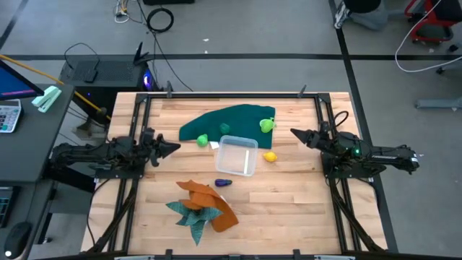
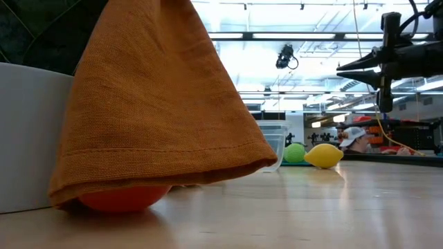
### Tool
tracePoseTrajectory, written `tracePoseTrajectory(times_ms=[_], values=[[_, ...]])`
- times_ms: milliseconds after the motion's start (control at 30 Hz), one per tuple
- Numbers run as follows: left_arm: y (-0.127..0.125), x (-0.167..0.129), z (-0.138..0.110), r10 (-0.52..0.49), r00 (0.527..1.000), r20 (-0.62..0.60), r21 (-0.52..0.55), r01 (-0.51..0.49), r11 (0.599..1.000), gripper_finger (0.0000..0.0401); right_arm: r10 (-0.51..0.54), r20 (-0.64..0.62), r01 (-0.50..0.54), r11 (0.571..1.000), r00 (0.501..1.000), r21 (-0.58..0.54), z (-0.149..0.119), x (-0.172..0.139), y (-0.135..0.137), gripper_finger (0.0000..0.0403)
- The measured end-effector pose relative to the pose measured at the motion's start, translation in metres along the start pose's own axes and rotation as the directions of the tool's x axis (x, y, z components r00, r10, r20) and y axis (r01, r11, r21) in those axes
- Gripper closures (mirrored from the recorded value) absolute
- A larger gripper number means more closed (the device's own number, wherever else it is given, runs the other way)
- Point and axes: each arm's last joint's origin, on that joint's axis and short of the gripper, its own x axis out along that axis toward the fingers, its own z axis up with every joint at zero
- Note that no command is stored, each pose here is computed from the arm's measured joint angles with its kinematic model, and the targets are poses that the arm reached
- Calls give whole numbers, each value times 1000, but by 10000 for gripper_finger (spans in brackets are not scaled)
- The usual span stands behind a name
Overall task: Pick and placing Produce into tupperware
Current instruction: Put the lemon into the bin
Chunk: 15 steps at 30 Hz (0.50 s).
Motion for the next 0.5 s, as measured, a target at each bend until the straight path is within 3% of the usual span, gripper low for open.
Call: tracePoseTrajectory(times_ms=[500], values=[[-1,0,5,39,994,99,18,-41,999,377,-15,32,14,1000,999,11,1,0,0,403]])
